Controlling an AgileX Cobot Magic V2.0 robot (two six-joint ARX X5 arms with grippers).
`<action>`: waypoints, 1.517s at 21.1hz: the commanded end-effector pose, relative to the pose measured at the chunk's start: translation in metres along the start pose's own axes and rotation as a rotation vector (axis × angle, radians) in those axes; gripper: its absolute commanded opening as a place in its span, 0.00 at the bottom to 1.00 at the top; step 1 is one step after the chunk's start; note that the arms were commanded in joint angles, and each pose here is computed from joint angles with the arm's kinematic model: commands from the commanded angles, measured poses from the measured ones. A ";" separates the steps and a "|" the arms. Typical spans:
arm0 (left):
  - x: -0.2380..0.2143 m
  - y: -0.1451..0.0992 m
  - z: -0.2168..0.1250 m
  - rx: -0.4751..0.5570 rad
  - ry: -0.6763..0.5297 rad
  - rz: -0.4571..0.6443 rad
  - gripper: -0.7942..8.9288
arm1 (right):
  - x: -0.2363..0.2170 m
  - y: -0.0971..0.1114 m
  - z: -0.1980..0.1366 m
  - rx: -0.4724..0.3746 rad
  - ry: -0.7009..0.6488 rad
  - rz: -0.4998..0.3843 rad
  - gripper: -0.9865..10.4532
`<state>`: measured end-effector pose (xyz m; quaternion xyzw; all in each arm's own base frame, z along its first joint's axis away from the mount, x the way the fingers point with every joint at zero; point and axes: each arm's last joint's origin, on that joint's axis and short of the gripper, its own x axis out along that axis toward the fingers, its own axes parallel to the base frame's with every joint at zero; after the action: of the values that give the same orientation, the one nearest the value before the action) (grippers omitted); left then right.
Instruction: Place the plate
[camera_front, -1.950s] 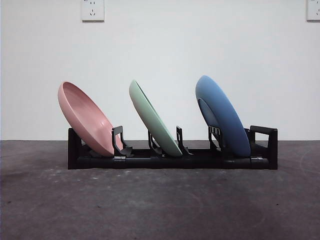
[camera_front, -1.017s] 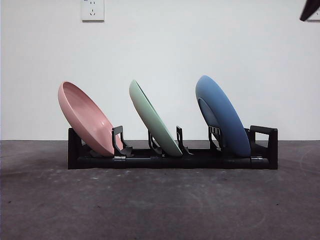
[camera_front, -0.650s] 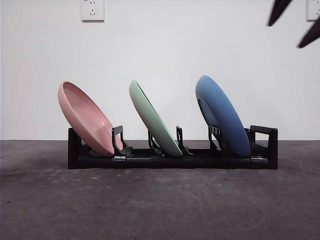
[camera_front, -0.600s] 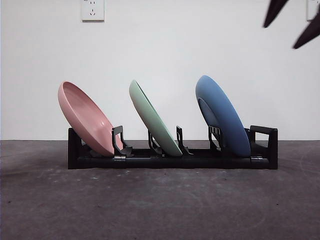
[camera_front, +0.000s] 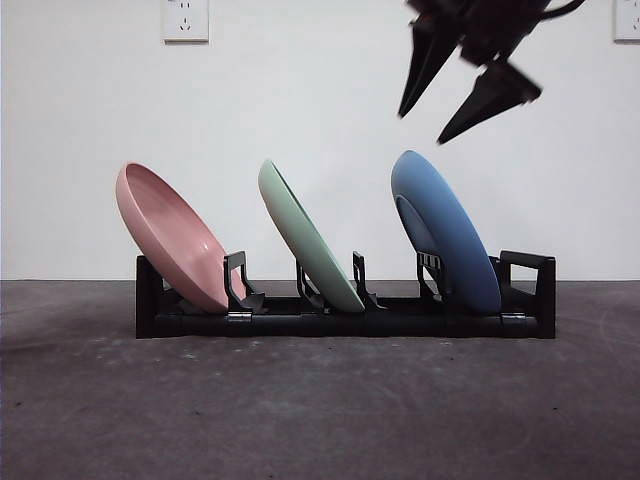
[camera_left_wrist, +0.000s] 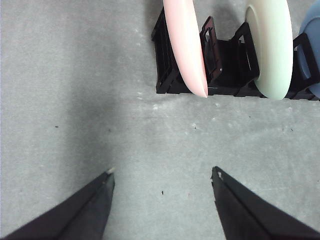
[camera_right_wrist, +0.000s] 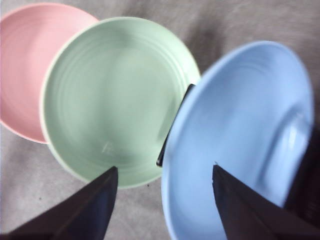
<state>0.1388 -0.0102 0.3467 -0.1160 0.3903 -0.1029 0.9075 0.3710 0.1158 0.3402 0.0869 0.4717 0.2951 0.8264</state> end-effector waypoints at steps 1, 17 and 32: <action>-0.003 -0.002 0.005 0.007 -0.023 -0.011 0.40 | 0.020 0.000 0.007 -0.019 0.009 0.010 0.34; -0.003 -0.002 0.004 0.007 -0.022 -0.011 0.40 | 0.018 0.011 0.007 -0.023 0.030 0.034 0.10; -0.003 -0.002 0.006 0.010 -0.032 -0.012 0.40 | -0.114 0.120 -0.037 -0.357 -0.055 -0.022 0.10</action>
<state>0.1395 -0.0102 0.3474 -0.1156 0.3855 -0.1036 0.9096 0.2521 0.1396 0.4473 -0.0304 0.4127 0.3615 0.8355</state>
